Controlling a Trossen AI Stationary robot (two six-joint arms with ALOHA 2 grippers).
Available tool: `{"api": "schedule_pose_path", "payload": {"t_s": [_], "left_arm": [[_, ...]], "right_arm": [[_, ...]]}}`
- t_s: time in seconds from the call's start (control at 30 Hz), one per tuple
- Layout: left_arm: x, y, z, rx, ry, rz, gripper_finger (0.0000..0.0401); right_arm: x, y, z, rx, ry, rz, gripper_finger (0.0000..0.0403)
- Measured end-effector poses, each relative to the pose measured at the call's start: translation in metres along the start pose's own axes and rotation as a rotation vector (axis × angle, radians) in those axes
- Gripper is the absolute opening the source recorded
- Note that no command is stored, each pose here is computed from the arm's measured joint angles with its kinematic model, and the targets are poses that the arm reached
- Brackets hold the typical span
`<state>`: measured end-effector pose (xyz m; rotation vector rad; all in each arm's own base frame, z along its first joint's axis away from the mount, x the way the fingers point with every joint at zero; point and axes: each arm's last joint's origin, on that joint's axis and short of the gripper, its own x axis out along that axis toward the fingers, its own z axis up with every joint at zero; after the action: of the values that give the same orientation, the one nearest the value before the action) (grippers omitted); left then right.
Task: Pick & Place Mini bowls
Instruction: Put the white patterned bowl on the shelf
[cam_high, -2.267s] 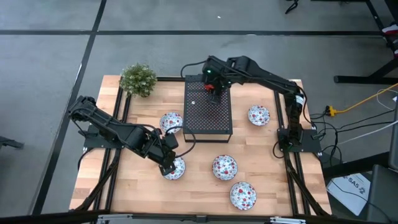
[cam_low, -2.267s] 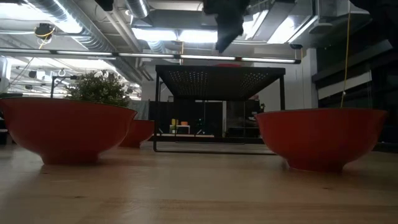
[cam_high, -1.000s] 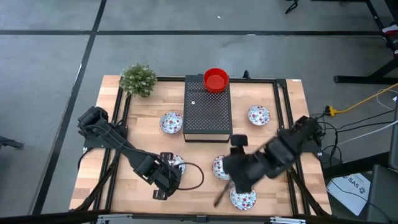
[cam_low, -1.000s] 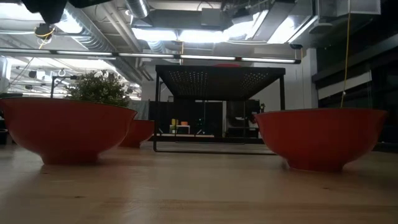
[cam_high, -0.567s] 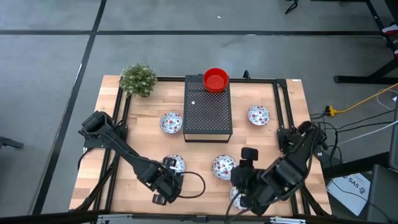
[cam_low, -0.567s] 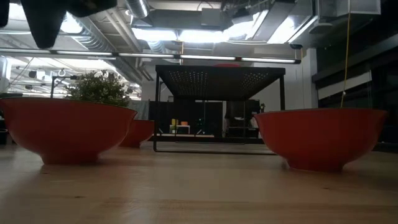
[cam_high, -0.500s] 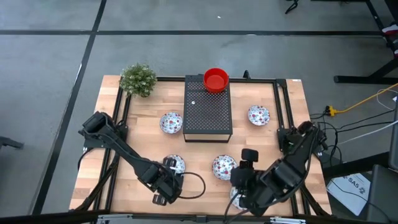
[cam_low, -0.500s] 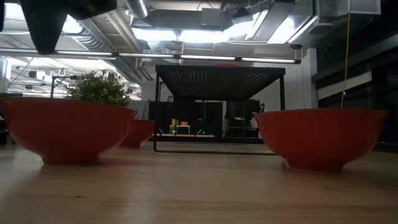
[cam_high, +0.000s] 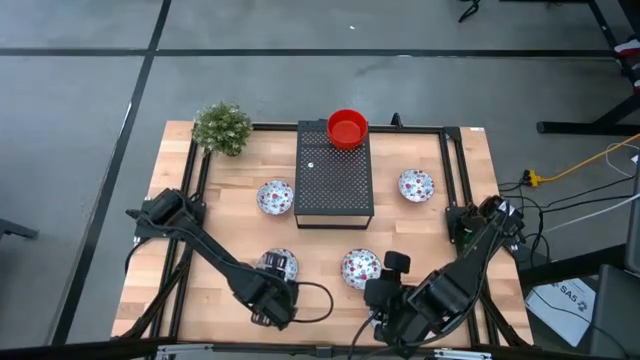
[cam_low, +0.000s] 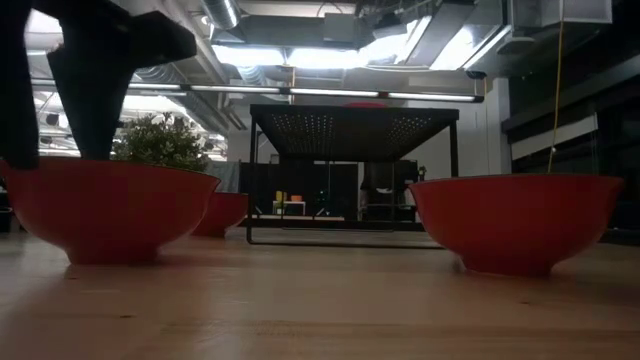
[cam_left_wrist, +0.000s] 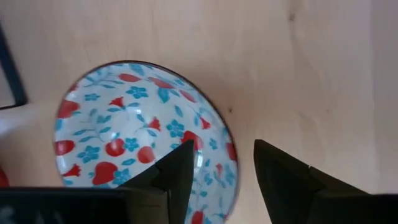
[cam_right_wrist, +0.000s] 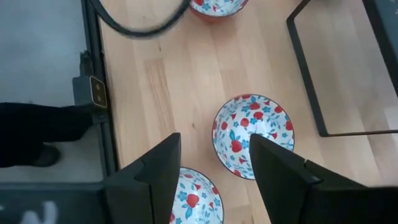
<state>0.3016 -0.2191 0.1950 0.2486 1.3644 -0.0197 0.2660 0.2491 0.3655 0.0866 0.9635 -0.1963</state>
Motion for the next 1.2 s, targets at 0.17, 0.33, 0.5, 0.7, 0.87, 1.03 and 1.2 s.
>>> {"api": "schedule_pose_path", "payload": {"t_s": [0.17,0.33,0.5,0.7,0.87,1.03,1.2], "left_arm": [[0.0,0.001,0.001,-0.009,-0.022,0.041,0.0149],[0.006,0.0,0.002,-0.021,-0.009,0.038,0.0137],[0.01,-0.002,0.003,-0.028,-0.01,0.039,0.013],[0.01,-0.002,0.003,-0.052,-0.009,0.036,0.0108],[0.01,-0.001,0.003,-0.083,0.007,0.009,0.0051],[0.01,0.001,0.004,-0.113,0.008,0.004,0.0012],[0.008,0.002,0.004,-0.116,0.012,0.002,0.0007]], "right_arm": [[0.0,0.0,0.0,0.002,-0.009,-0.003,0.0191],[0.0,0.0,0.0,0.009,-0.009,-0.003,0.0191],[0.0,0.0,0.0,0.009,-0.009,-0.003,0.0191],[0.0,0.0,0.001,0.01,-0.017,-0.008,0.019],[0.0,0.0,0.001,0.016,-0.024,-0.011,0.019],[0.0,0.0,0.001,0.018,-0.025,-0.011,0.019],[0.0,0.0,0.001,0.019,-0.025,-0.01,0.019]]}}
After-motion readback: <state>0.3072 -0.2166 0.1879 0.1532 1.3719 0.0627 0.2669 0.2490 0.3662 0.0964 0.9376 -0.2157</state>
